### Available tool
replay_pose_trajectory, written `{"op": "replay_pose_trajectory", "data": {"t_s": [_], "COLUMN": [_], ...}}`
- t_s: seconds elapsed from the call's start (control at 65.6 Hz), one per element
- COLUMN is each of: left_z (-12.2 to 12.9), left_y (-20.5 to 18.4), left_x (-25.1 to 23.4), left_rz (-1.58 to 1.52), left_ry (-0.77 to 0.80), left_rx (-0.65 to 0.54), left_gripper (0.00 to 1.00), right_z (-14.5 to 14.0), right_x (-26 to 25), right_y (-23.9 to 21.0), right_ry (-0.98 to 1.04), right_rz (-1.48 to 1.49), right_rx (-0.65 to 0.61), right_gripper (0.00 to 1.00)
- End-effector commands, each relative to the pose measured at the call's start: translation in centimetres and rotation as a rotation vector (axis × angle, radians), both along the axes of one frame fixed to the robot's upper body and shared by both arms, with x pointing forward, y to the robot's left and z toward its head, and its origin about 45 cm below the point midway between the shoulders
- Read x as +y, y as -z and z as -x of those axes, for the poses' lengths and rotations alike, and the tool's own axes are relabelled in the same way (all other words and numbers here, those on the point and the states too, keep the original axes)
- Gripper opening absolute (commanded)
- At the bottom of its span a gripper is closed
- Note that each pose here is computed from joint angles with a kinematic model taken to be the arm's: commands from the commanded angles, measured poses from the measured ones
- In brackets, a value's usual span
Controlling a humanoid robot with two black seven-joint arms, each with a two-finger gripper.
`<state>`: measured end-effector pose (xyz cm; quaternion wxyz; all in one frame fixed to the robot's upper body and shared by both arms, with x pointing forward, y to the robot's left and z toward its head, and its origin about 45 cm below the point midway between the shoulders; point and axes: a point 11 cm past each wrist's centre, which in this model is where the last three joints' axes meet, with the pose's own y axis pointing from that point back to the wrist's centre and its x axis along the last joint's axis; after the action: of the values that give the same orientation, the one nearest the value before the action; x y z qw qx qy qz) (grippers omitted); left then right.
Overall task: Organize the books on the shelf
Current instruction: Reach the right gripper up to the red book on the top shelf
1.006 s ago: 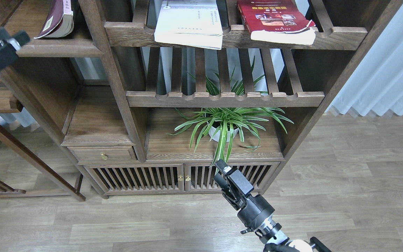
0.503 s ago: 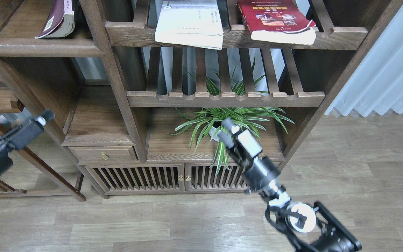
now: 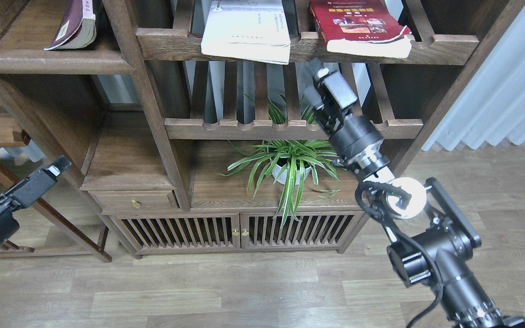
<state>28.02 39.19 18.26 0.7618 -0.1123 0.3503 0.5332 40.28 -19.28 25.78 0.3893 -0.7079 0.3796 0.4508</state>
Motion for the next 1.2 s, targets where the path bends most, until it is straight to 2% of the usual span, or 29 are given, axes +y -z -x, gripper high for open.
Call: {"op": "replay_pose_trajectory", "data": {"t_s": [0.0,0.427,0.762,0.823,0.869,1.006,1.189], "left_z": [0.1,0.2,0.1,0.1,0.1,0.1,0.1], "left_y": [0.2,0.5,0.4,0.4,0.4,0.3,0.5], "left_x": [0.1,0.1,0.1,0.1,0.1,0.2,0.3], "left_rz": [0.02,0.03,0.031,0.031,0.031,0.031,0.033], "left_ry": [-0.009,-0.012,-0.013,-0.013,-0.014,-0.015,-0.019], "left_rx": [0.006,0.012,0.009,0.009,0.008,0.007,0.01], "left_gripper": [0.99,0.99,0.99,0.99,0.99,0.99,0.99], "right_z": [-0.9,-1.9,-1.9,-1.8,-1.7,-1.6,-0.9], "right_x": [-1.8,-5.3,-5.6,-5.6,-5.7,-6.1,-5.8], "right_y": [0.0,-0.9,-0.8,-0.8,-0.7,-0.9,0.1], "right_ry": [0.05,0.195,0.225,0.225,0.225,0.262,0.263], "right_rz": [0.002,-0.048,-0.066,-0.072,-0.08,-0.108,-0.13], "right_rx": [0.009,-0.01,-0.011,-0.013,-0.016,-0.037,-0.023], "right_gripper": [0.99,0.96,0.6,0.49,0.35,0.05,0.05]}}
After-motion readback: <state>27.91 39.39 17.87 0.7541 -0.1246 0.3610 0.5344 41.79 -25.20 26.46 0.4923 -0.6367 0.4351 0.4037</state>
